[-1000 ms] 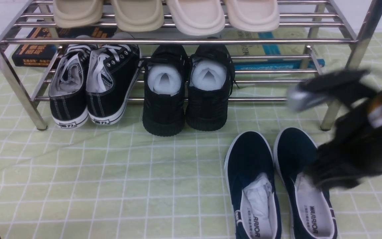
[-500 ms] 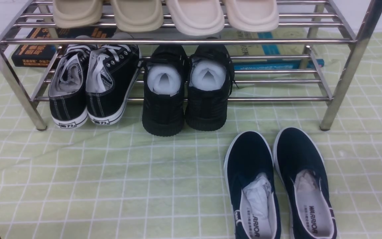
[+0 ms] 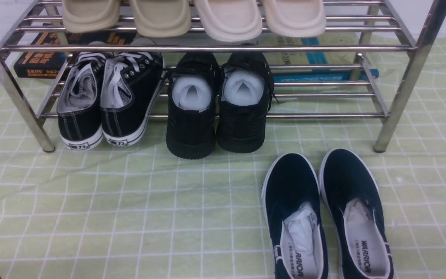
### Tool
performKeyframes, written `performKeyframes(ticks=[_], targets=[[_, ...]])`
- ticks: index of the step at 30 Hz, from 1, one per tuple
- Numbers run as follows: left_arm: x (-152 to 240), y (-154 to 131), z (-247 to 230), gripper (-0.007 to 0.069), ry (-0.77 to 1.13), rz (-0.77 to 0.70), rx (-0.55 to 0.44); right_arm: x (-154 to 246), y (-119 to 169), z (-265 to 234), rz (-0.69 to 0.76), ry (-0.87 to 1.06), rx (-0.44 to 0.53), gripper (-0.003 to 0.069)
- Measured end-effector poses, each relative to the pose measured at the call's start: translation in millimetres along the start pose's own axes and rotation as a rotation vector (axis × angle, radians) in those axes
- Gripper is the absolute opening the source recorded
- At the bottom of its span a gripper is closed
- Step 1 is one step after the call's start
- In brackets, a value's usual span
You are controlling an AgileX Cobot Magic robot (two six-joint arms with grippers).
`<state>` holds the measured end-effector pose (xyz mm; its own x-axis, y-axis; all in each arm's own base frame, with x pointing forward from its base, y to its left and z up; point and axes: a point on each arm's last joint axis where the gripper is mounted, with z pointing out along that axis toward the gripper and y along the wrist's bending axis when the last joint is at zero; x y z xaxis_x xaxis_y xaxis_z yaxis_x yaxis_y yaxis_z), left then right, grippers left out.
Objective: Take the shoes off the shelf with your hand from the green coffee tablecloth.
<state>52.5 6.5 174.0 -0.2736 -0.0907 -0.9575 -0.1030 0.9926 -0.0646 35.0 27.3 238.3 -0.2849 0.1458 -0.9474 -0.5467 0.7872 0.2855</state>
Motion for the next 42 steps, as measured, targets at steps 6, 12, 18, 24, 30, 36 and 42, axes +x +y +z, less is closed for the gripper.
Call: performKeyframes(ticks=[6,12,18,24,30,36,42], targets=[[0,0,0,0.0242,0.000,0.000,0.000,0,-1,0,-0.024,-0.002,0.010,0.0001],[0,0,0,0.0242,0.000,0.000,0.000,0,-2,0,-0.052,-0.005,0.022,0.0004],[0,0,0,0.0242,0.000,0.000,0.000,0,-2,1,-0.071,-0.011,0.024,0.0008],[0,0,0,0.0242,0.000,0.000,0.000,8,-10,5,-0.128,-0.034,0.132,0.0014],[0,0,0,0.0242,0.000,0.000,0.000,38,-30,13,-0.103,0.001,0.335,0.0020],[0,0,0,0.0242,0.000,0.000,0.000,50,-45,10,-0.058,-0.013,0.555,0.0027],[0,0,0,0.0242,0.000,0.000,0.000,50,-48,8,-0.086,0.004,0.629,0.0034]])
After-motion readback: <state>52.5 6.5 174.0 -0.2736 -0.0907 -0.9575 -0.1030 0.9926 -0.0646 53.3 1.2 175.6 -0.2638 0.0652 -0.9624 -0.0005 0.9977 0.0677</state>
